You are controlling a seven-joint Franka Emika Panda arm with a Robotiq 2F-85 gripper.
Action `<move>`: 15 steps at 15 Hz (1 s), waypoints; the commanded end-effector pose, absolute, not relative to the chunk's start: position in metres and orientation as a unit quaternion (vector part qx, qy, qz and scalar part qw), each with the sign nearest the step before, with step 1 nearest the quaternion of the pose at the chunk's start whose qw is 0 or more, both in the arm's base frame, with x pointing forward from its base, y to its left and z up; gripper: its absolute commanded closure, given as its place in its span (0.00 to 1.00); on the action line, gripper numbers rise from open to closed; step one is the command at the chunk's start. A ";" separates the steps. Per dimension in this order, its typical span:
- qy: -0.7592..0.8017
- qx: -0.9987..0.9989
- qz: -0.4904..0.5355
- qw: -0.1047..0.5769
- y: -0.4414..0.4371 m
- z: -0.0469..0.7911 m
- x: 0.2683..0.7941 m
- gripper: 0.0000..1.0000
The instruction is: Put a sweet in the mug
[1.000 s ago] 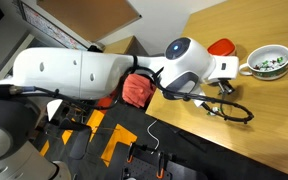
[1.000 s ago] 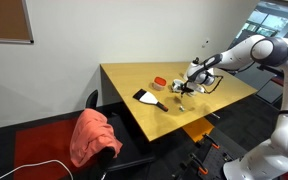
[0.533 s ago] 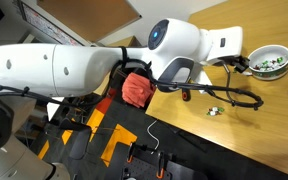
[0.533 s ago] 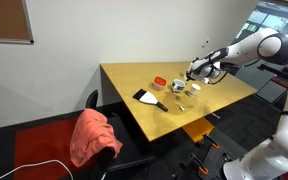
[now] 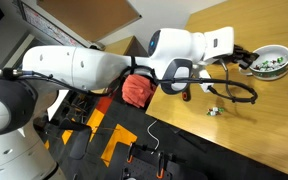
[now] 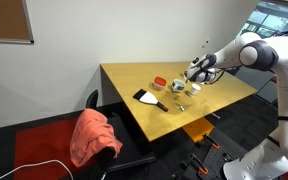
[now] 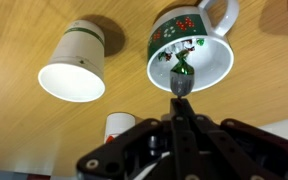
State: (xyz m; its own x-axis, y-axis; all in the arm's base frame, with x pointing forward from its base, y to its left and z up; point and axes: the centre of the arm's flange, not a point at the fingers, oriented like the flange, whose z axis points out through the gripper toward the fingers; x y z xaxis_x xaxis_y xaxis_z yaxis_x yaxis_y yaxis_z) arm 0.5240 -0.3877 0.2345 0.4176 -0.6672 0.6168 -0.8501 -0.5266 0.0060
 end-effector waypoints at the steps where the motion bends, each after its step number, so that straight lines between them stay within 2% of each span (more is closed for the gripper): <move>1: -0.461 0.819 0.300 0.165 -0.392 0.229 0.529 1.00; 12: -0.476 0.808 0.315 0.145 -0.433 0.195 0.568 1.00; 14: -0.476 0.806 0.317 0.151 -0.438 0.193 0.570 0.73; 15: -0.476 0.806 0.317 0.151 -0.440 0.193 0.571 0.68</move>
